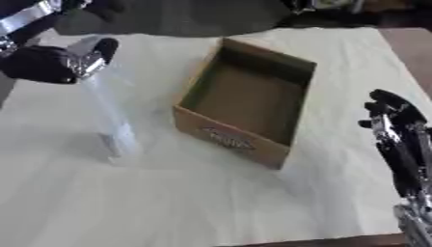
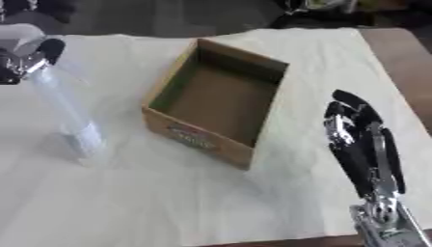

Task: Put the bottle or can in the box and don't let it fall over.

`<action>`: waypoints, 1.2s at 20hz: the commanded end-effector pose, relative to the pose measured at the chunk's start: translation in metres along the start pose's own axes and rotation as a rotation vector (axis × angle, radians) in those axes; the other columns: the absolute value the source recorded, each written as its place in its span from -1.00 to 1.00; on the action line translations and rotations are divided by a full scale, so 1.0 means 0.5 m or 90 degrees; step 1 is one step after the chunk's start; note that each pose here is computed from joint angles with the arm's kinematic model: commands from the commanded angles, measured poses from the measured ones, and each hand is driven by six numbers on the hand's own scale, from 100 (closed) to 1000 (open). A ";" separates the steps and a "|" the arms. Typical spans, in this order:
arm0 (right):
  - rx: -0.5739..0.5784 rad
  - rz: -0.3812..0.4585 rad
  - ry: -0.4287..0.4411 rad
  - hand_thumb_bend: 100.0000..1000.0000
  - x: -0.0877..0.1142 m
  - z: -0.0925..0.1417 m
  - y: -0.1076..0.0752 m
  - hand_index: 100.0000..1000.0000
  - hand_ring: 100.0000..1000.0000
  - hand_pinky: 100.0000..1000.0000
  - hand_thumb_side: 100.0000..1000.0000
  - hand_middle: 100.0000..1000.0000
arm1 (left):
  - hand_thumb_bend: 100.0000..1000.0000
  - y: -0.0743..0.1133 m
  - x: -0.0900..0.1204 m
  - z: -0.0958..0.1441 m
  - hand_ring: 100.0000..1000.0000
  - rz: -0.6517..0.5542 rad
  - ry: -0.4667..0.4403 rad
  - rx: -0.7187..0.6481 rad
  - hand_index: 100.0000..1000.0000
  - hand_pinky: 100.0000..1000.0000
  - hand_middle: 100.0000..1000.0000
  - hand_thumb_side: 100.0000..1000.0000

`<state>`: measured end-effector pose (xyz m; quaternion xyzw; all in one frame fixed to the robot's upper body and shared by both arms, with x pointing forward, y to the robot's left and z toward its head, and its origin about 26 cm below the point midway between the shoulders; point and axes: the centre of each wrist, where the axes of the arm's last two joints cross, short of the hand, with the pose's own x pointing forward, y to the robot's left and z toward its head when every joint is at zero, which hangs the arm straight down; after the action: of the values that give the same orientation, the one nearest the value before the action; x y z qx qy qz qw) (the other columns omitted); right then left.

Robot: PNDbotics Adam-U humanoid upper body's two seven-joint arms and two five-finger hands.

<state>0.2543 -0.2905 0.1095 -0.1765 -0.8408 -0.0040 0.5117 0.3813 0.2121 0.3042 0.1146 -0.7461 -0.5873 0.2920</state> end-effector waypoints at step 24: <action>-0.012 -0.003 0.007 -1.00 0.006 -0.001 -0.002 0.57 0.61 0.30 0.13 0.55 | -0.24 0.024 -0.002 0.008 0.47 -0.038 0.024 -0.124 0.60 0.94 0.73 -1.00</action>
<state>0.2530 -0.2900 0.1072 -0.1805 -0.8330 -0.0139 0.5228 0.3840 0.2141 0.3023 0.0976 -0.6779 -0.6607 0.3074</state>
